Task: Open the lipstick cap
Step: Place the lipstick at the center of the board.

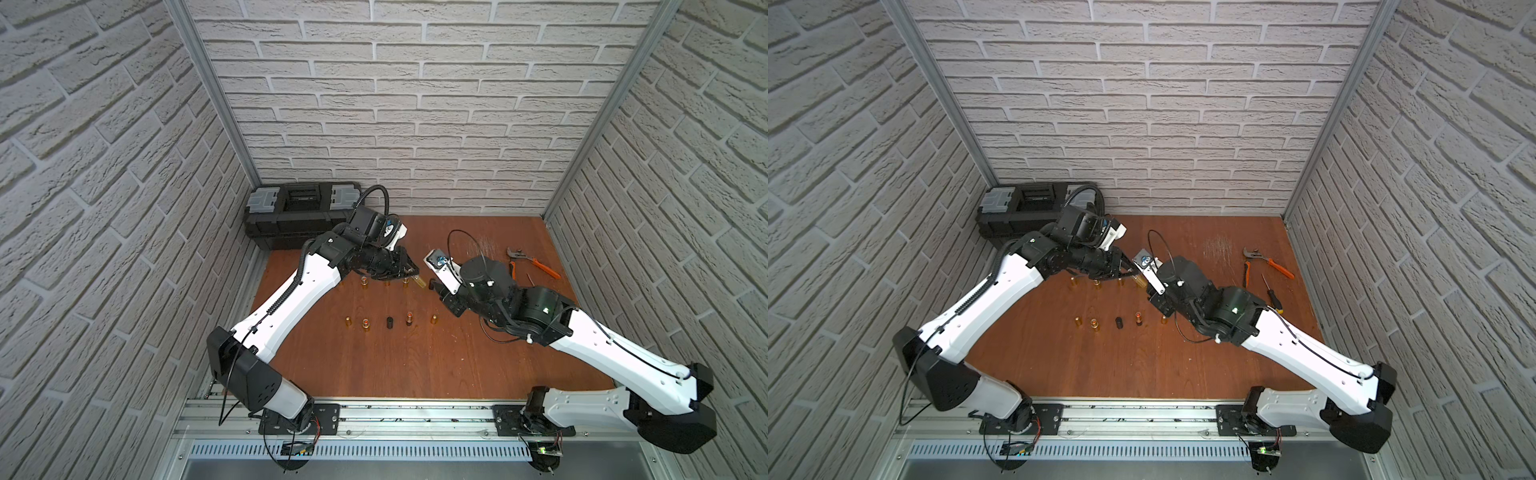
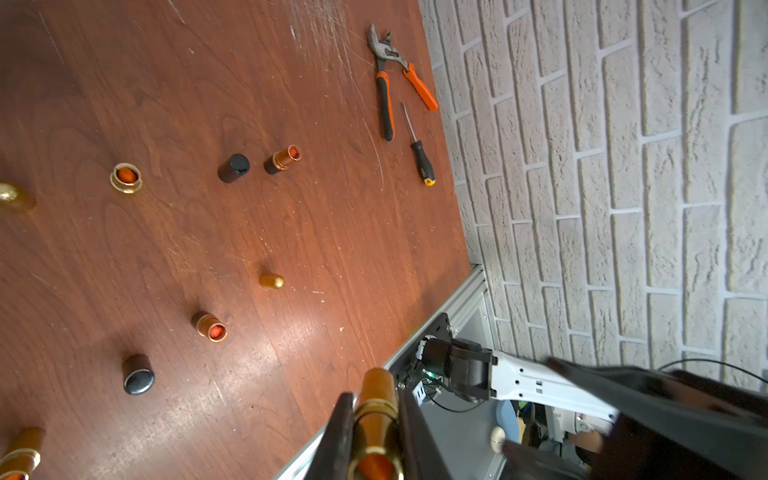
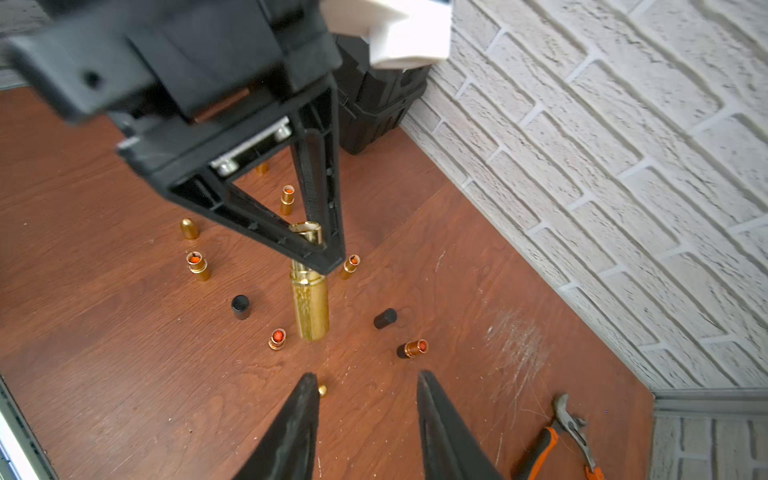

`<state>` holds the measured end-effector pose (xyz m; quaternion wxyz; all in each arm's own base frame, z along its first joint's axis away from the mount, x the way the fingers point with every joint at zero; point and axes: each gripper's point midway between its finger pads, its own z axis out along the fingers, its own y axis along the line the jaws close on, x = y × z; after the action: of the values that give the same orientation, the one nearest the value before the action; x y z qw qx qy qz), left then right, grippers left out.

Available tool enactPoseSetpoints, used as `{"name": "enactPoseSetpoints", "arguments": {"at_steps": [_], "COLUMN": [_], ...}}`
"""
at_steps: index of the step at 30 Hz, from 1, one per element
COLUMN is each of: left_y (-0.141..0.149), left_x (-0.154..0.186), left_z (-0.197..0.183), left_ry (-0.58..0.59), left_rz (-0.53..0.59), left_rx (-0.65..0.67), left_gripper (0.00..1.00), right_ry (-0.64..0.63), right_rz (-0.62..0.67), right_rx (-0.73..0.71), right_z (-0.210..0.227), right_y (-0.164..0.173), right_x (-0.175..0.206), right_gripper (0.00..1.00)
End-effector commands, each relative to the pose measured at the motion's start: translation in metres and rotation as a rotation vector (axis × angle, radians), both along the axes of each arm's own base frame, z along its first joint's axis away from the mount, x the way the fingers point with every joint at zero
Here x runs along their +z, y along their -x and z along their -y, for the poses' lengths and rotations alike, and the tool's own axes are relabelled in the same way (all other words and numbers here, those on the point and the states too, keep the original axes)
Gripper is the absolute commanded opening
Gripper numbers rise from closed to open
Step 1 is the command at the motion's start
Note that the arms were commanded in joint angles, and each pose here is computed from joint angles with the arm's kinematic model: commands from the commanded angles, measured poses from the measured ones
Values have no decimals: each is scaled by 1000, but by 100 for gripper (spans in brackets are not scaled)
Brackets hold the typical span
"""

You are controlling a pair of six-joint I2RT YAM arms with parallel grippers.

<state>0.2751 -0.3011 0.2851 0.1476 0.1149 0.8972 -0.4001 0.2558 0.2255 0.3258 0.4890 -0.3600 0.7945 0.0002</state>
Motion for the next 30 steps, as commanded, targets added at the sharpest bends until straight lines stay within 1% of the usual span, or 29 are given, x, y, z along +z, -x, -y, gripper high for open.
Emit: {"name": "enactPoseSetpoints", "arguments": {"at_steps": [1, 3, 7, 10, 13, 19, 22, 30], "left_y": [-23, -28, -31, -28, -24, -18, -15, -10], "left_x": [-13, -29, -68, -96, -118, -143, -154, -183], "left_z": [8, 18, 44, 70, 95, 126, 137, 146], "left_ry": [-55, -128, -329, -407, -426, -487, -488, -518], "left_rz": [87, 125, 226, 270, 291, 375, 386, 403], "left_rx": [25, 9, -51, -111, -158, -232, -251, -272], "left_gripper": [17, 17, 16, 16, 16, 17, 17, 17], "right_ry": [21, 28, 38, 23, 7, -14, -8, 11], "right_rz": [36, 54, 90, 120, 141, 160, 156, 127], "right_rx": [-69, -99, -170, -215, -232, -243, -244, -258], "right_z": [26, 40, 70, 90, 103, 114, 114, 111], "right_y": [3, 7, 16, 23, 29, 36, 36, 33], "right_x": [10, 14, 21, 28, 32, 32, 29, 22], "right_gripper": [41, 41, 42, 43, 43, 44, 44, 44]}}
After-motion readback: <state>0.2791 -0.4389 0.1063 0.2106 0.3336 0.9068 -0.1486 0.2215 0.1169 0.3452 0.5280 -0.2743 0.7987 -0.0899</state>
